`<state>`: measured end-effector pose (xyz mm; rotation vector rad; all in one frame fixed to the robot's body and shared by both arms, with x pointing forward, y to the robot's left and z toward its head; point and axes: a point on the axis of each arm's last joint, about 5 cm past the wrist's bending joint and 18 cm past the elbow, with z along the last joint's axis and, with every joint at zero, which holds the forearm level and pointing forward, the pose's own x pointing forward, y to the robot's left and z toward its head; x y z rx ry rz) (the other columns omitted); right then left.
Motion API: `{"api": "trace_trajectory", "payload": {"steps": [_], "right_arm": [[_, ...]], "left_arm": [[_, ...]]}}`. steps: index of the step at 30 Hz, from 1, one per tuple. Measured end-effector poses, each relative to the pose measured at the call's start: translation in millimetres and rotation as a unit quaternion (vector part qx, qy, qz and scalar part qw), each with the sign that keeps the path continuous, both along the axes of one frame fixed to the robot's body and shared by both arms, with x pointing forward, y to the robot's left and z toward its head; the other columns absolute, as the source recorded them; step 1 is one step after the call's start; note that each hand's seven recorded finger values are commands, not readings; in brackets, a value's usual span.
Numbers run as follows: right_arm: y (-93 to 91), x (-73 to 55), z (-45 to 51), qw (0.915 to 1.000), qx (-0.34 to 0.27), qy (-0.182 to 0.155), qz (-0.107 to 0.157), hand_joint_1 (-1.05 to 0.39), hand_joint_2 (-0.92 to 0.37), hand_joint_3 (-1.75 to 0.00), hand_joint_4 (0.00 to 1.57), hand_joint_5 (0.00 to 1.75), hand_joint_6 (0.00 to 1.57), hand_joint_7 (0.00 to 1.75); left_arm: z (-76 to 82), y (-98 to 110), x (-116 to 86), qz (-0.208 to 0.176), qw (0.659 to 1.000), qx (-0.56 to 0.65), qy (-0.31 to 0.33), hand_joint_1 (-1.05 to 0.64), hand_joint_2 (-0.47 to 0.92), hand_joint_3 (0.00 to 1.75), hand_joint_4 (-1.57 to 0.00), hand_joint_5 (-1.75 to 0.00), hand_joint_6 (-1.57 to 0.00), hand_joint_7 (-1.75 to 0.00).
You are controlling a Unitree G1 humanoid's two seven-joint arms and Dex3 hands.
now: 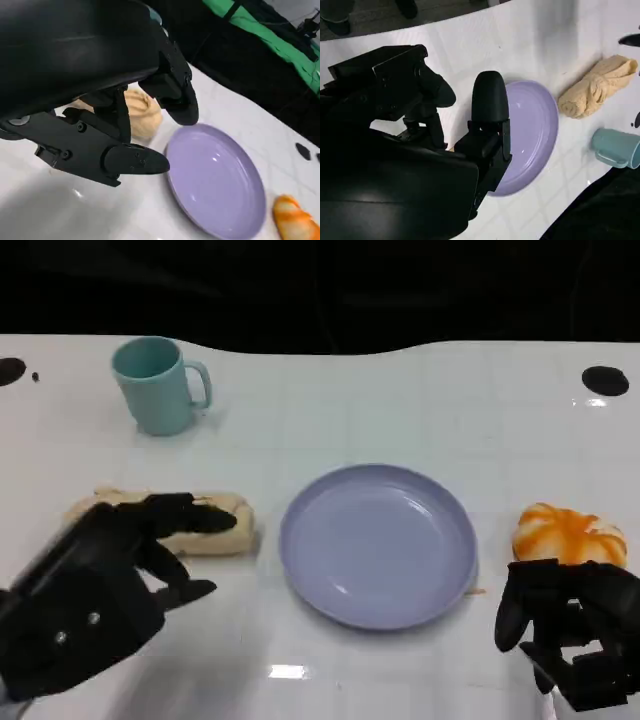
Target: Grasp the towel on the left side of the plate with the left hand and place it into the plate.
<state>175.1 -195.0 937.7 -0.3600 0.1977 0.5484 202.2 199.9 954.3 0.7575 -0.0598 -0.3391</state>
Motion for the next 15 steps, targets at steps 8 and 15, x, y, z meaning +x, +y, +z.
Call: {"api": "trace_trajectory", "payload": {"steps": [8,15], "right_arm": [[0.0,-0.2,0.5,1.0,0.0,-0.001,-0.001,0.12,-0.72,-0.92,0.62,1.72,0.62,1.49],[0.6,-0.5,1.4,1.0,0.0,-0.003,0.0,0.11,-0.71,-0.92,0.62,1.72,0.61,1.48]], "left_arm": [[12.6,-10.4,19.0,0.002,0.976,0.21,-0.054,-0.62,0.92,0.06,-0.43,-0.17,-0.41,0.0],[6.5,-20.0,38.0,0.016,0.95,0.308,-0.042,-0.61,0.9,0.02,-0.42,-0.11,-0.35,0.0]]}}
